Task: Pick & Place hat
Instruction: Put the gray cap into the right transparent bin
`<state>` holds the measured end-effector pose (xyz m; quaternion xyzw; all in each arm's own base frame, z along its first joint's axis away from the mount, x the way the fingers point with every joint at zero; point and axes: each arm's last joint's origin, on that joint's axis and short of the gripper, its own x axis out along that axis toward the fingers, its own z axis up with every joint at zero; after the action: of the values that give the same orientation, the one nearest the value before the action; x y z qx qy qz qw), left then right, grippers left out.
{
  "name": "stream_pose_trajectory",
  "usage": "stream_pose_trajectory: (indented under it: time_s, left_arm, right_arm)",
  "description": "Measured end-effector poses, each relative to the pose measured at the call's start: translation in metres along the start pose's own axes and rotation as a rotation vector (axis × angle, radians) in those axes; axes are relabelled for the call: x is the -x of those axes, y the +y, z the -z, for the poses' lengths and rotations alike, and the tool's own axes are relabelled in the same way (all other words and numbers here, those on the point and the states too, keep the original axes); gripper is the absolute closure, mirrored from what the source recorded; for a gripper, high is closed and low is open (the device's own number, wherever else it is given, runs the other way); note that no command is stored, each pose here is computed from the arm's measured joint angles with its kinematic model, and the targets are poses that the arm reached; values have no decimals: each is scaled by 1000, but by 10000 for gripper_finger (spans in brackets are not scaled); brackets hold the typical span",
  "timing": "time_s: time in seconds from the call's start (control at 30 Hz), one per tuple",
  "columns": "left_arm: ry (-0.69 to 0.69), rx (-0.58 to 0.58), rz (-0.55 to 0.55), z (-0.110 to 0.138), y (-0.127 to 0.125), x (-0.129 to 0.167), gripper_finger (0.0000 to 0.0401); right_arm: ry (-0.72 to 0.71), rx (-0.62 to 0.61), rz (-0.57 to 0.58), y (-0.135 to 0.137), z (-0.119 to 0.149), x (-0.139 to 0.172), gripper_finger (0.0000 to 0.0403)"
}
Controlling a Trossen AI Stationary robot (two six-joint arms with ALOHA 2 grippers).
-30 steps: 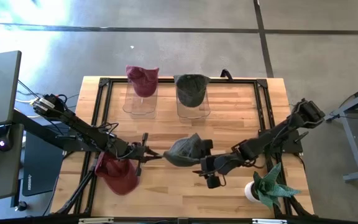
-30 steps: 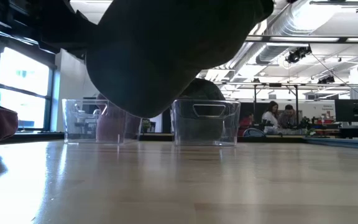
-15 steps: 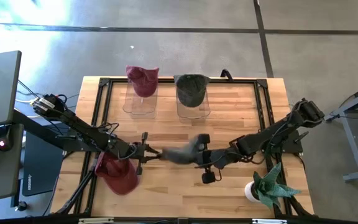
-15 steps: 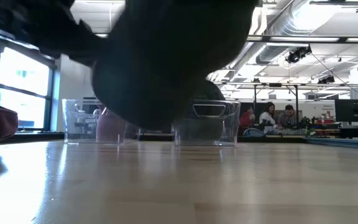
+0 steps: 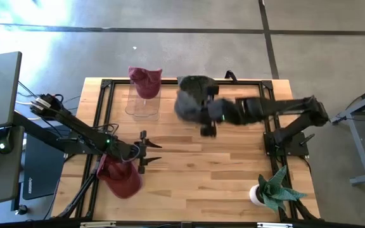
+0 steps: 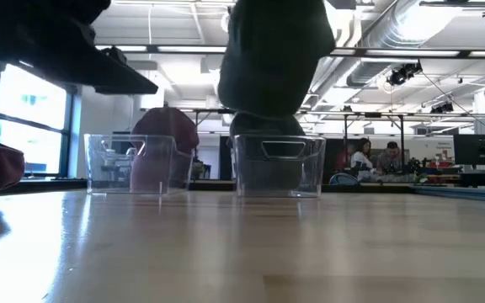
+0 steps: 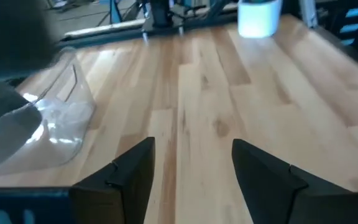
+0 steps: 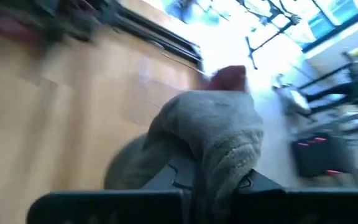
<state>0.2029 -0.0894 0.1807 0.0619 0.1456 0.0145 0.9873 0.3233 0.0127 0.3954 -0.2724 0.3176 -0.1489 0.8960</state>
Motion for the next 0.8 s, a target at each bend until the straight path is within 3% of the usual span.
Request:
stream_pose_trajectory:
  time_s: [0.13,0.23,0.37,0.5,0.6,0.8]
  left_arm:
    - [-16,36,45,-5,2,6,192]
    - [-18,45,50,-7,3,8,192]
    - [-21,47,69,-8,3,10,192]
    - [-10,34,68,-7,4,11,192]
    - [-12,33,67,-8,4,11,192]
    - [-13,34,67,-8,4,11,192]
  right_arm:
    - [49,101,80,-33,20,-26,394]
    - [60,100,-3,-42,47,-53,386]
    - [87,124,-127,-32,84,-81,385]
    - [104,307,-176,-13,106,-94,394]
    - [107,405,-143,-4,118,-103,387]
    - [94,588,29,-3,126,-113,385]
